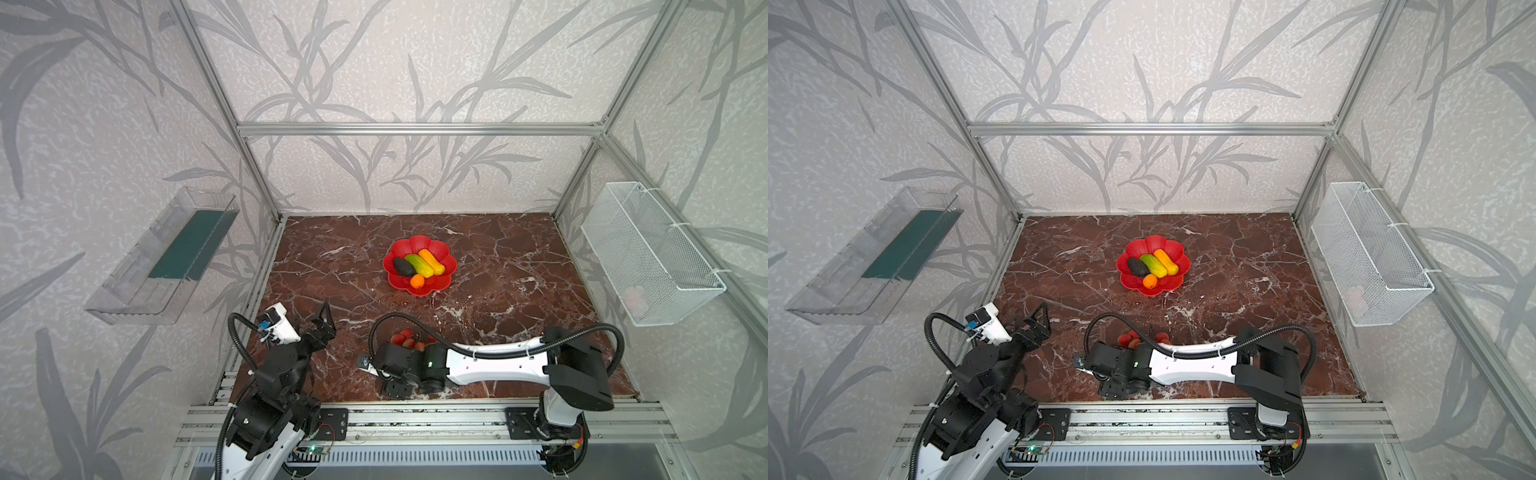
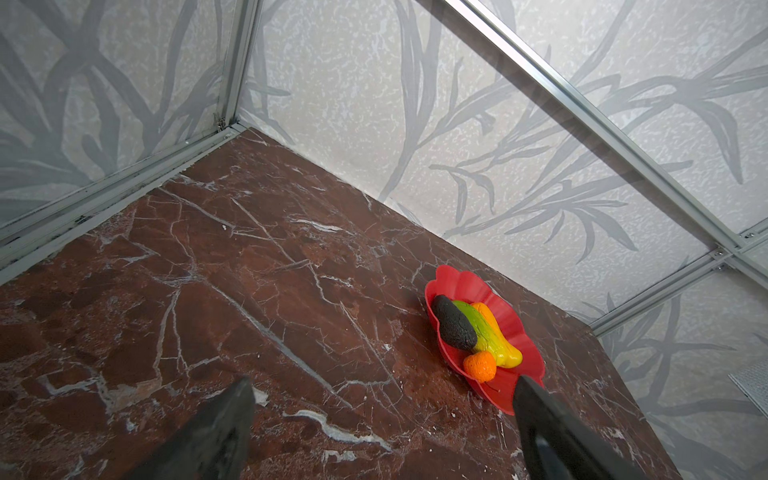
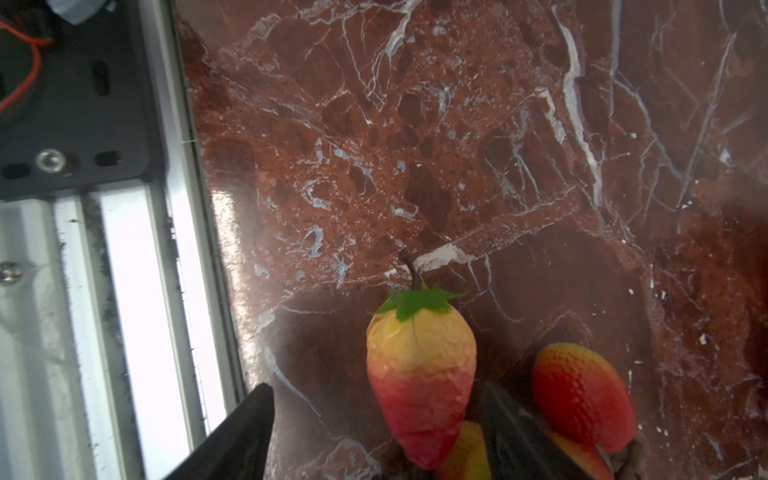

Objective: Place and organize the fake fruits in the fruit bowl
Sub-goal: 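Grasp the pale pear near the lychees with the right gripper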

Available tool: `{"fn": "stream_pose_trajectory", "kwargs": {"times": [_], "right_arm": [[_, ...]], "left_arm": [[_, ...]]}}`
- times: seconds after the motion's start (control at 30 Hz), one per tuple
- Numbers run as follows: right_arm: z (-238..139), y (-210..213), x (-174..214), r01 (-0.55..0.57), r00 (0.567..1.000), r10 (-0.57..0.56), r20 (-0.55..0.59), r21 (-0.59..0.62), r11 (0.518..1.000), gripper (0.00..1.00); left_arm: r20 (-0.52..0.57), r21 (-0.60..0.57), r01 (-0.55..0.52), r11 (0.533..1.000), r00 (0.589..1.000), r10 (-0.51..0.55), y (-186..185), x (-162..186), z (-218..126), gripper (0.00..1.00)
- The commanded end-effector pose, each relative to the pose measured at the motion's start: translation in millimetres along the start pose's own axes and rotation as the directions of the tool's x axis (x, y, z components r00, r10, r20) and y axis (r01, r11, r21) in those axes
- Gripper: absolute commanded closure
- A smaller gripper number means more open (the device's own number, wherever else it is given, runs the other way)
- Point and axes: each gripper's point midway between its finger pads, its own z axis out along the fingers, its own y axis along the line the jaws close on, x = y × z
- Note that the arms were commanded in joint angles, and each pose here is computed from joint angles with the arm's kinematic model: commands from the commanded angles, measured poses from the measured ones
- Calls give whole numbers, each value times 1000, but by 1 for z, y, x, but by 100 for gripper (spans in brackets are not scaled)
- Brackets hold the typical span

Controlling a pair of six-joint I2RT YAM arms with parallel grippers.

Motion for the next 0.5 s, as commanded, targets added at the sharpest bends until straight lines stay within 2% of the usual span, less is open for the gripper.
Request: {"fn": "stream_pose_trajectory", "kwargs": {"times": [0.0, 0.13, 0.3, 0.47], "right_arm": [[11, -10, 1, 52, 998, -49, -42, 64, 997, 24], [24, -7, 1, 63, 997, -59, -55, 58, 996, 31], [28, -2, -7, 48, 998, -47, -47, 33, 998, 52], [9, -9, -31, -30, 999, 29, 45, 17, 999, 68]], "left_arm": [[-6, -46, 2, 999, 1000, -2, 9, 1, -2, 3], [-7, -52, -5, 999, 1000, 4, 11, 0, -4, 3], [-6, -54, -7, 999, 1000, 7, 11, -2, -7, 3], [0, -51, -4, 999, 1000, 4, 10, -5, -8, 3]]}}
